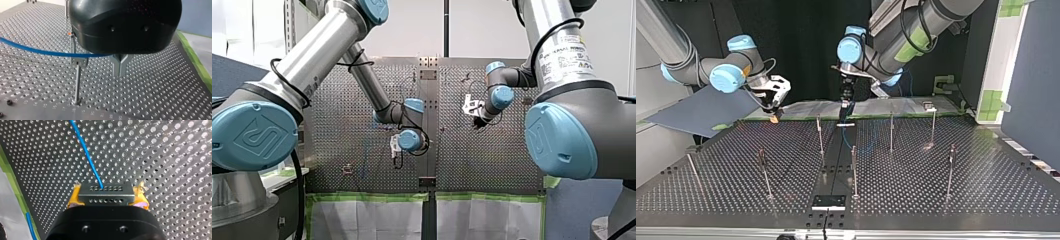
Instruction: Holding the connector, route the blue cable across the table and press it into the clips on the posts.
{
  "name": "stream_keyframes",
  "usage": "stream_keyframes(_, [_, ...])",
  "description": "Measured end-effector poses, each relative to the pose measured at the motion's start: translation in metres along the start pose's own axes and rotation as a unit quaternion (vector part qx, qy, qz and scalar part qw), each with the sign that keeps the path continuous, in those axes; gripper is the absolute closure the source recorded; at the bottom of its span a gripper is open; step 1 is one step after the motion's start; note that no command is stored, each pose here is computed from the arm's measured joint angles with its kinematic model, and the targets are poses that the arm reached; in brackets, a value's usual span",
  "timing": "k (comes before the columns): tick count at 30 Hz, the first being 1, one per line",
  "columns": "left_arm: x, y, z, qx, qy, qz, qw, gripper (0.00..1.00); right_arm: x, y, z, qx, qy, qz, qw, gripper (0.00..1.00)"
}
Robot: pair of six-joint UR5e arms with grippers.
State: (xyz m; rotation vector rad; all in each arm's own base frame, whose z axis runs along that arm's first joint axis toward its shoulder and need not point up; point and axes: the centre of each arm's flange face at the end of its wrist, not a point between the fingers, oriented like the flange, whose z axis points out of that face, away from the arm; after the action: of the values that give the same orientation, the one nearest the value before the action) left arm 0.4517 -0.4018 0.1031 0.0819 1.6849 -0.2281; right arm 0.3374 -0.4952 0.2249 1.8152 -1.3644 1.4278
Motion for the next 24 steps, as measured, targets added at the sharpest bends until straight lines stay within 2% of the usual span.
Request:
stream_keyframes(6, [-0.009, -0.008, 0.009, 0.023, -0.014, -0.015, 0.9995, 1.00, -0.002, 0.003, 0.002, -0.002, -0.002, 0.0016, 1.0000, 1.00])
stream_keyframes(14, [-0.023, -0.012, 0.023, 0.036, -0.031, -0.034, 0.9983, 1.00, -0.002, 0.010, 0.004, -0.008, -0.001, 0.0038, 1.0000, 1.00])
stream_keyframes(17, [-0.023, -0.011, 0.028, 0.039, -0.031, -0.036, 0.9981, 1.00, -0.001, 0.015, 0.005, -0.011, 0.001, 0.0057, 0.9999, 1.00])
stream_keyframes(24, [-0.009, -0.010, 0.043, 0.037, -0.016, -0.032, 0.9987, 1.00, 0.000, 0.026, 0.007, -0.018, 0.005, 0.0100, 0.9998, 1.00])
